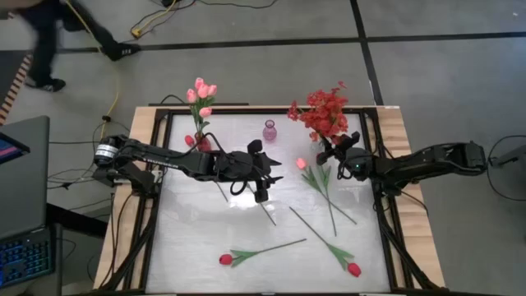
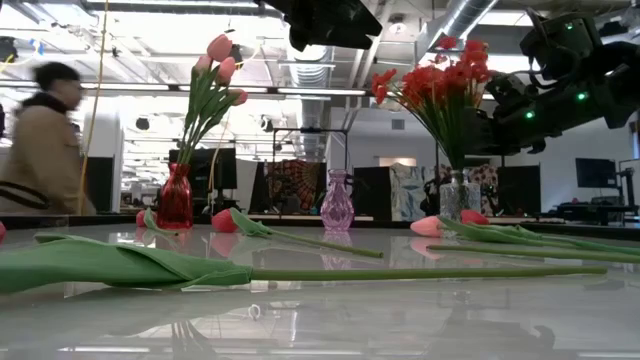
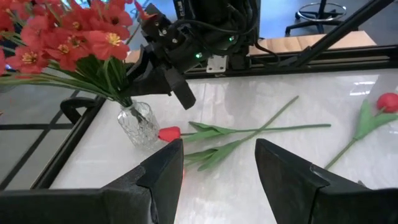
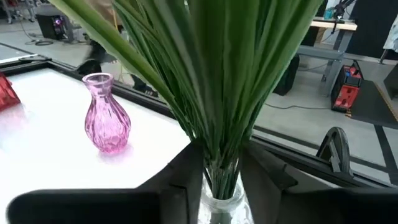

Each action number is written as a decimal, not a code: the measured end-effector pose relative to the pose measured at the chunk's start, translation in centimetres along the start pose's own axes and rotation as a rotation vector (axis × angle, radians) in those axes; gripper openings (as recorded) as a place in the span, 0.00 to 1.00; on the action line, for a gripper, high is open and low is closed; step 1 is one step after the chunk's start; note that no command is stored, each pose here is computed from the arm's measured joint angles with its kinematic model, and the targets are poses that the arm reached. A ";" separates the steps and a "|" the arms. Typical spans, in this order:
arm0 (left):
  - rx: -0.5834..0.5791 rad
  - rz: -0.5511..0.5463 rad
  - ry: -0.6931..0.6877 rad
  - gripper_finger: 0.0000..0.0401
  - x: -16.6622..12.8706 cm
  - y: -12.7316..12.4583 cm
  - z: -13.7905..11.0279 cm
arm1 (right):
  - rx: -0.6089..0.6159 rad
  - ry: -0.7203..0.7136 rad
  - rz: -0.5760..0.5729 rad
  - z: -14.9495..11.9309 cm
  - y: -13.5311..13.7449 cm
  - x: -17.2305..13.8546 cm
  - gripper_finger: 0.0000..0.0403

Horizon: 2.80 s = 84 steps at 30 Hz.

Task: Sort flowers into vase by color
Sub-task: Put the red flowers into the transparent vase, then put the pink tulip into the red vase

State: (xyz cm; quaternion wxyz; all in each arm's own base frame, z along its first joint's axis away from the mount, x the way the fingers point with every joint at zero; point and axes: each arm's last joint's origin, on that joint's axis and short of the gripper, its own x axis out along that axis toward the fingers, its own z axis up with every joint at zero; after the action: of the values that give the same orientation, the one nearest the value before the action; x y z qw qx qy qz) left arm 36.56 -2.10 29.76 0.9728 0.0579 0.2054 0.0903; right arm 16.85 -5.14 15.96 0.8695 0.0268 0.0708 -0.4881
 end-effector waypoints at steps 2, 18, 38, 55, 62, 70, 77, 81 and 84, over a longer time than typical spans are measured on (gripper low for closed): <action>0.001 0.002 0.006 0.47 0.0 0.0 -0.1 | -0.017 -0.008 0.002 0.4 0.2 0.1 0.37; 0.010 0.005 0.041 0.47 0.0 0.0 -0.4 | -0.330 0.160 0.011 4.7 2.7 0.4 0.57; 0.028 0.011 0.062 0.47 -0.1 -0.4 -0.6 | -0.294 0.758 0.424 9.4 2.9 -2.3 0.60; 0.121 -0.037 0.231 0.47 -2.8 -6.8 -3.3 | -0.114 0.866 0.643 8.8 6.5 -7.5 0.60; 0.132 -0.240 0.291 0.46 -3.1 -8.7 -6.4 | -0.041 0.929 0.662 7.0 9.4 -10.7 0.60; 0.105 -0.260 0.349 0.43 -3.8 -9.3 -9.4 | 0.000 1.067 0.568 3.0 12.4 -13.7 0.60; 0.037 -0.273 0.251 0.42 -6.3 -8.3 -9.7 | -0.060 1.018 0.450 0.7 13.5 -12.8 0.59; -0.019 -0.286 0.153 0.42 -8.4 -7.2 -9.5 | -0.123 0.992 0.389 -0.2 13.8 -10.8 0.59; -0.068 -0.266 0.091 0.42 -9.9 -6.3 -10.0 | -0.147 0.966 0.340 -0.4 13.8 -9.1 0.59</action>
State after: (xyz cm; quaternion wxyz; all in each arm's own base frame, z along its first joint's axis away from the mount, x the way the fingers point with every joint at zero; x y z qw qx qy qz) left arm 24.56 -9.47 23.61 0.9673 -0.0069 0.2519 -0.0300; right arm 23.90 9.77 16.59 0.8042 0.1992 0.4931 -0.2654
